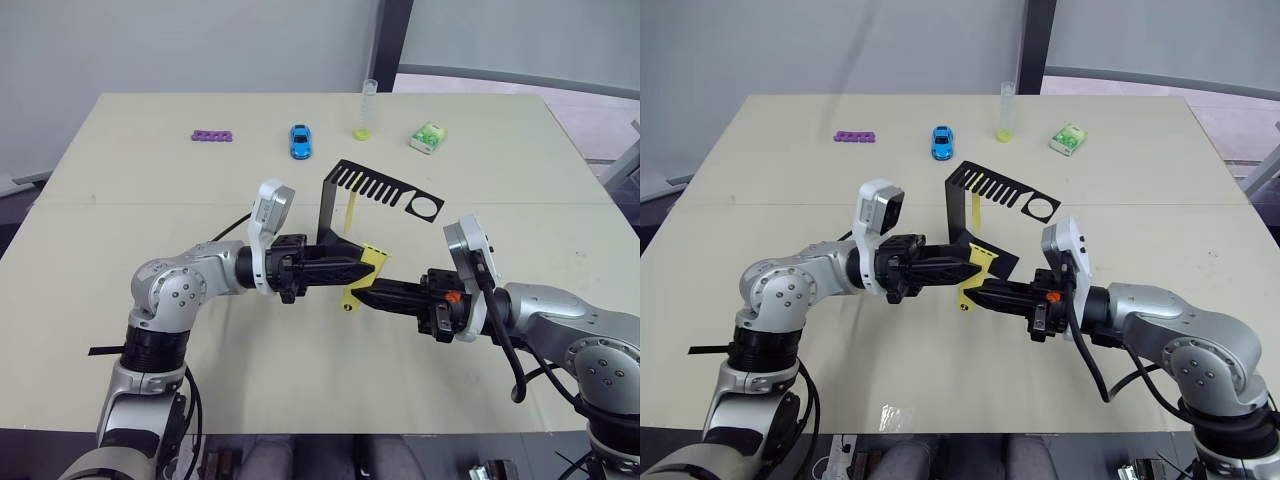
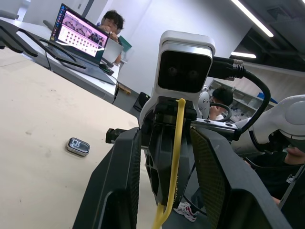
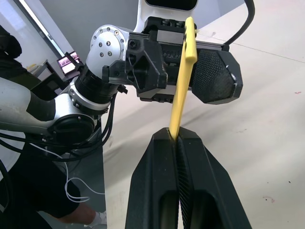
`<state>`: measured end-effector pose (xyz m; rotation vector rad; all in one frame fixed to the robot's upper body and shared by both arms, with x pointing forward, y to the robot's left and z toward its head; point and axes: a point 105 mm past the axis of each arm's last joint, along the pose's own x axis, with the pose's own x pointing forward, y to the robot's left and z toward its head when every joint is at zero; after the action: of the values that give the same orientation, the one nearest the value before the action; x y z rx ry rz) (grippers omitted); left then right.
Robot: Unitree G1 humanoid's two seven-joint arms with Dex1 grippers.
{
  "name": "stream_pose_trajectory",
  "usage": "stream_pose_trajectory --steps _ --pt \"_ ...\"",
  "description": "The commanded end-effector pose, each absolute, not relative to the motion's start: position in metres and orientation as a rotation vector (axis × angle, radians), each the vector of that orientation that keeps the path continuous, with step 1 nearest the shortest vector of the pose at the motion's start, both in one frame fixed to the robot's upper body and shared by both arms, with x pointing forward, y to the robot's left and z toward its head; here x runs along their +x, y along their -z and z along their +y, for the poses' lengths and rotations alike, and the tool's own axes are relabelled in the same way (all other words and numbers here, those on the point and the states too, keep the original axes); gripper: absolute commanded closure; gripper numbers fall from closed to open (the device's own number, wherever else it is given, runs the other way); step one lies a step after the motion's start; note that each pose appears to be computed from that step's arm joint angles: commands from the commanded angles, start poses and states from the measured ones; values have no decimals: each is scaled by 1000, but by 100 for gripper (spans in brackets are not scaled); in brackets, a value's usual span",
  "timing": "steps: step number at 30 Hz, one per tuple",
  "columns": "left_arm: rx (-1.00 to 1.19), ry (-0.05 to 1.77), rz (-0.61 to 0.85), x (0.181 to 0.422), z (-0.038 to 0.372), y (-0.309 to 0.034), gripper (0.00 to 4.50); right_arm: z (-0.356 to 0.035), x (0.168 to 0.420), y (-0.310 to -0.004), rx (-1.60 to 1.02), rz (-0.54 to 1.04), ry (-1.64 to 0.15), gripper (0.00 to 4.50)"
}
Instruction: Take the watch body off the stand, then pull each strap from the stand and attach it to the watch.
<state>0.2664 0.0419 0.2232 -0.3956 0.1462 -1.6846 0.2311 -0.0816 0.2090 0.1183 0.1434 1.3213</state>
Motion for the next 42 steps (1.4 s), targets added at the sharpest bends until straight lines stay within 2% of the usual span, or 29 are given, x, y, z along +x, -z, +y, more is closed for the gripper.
stream_pose_trajectory --steps 1,29,32,42 --pt "-382 1710 102 262 40 -232 359 -79 229 -215 110 110 -1333 450" --pt "-398 1724 83 261 37 -235 359 -79 229 -216 109 109 -1330 450" --pt "-405 1725 79 261 37 -236 447 -78 229 -216 109 108 -1330 450" --pt "-414 1732 78 260 37 -238 447 -77 228 -219 111 101 -1334 450"
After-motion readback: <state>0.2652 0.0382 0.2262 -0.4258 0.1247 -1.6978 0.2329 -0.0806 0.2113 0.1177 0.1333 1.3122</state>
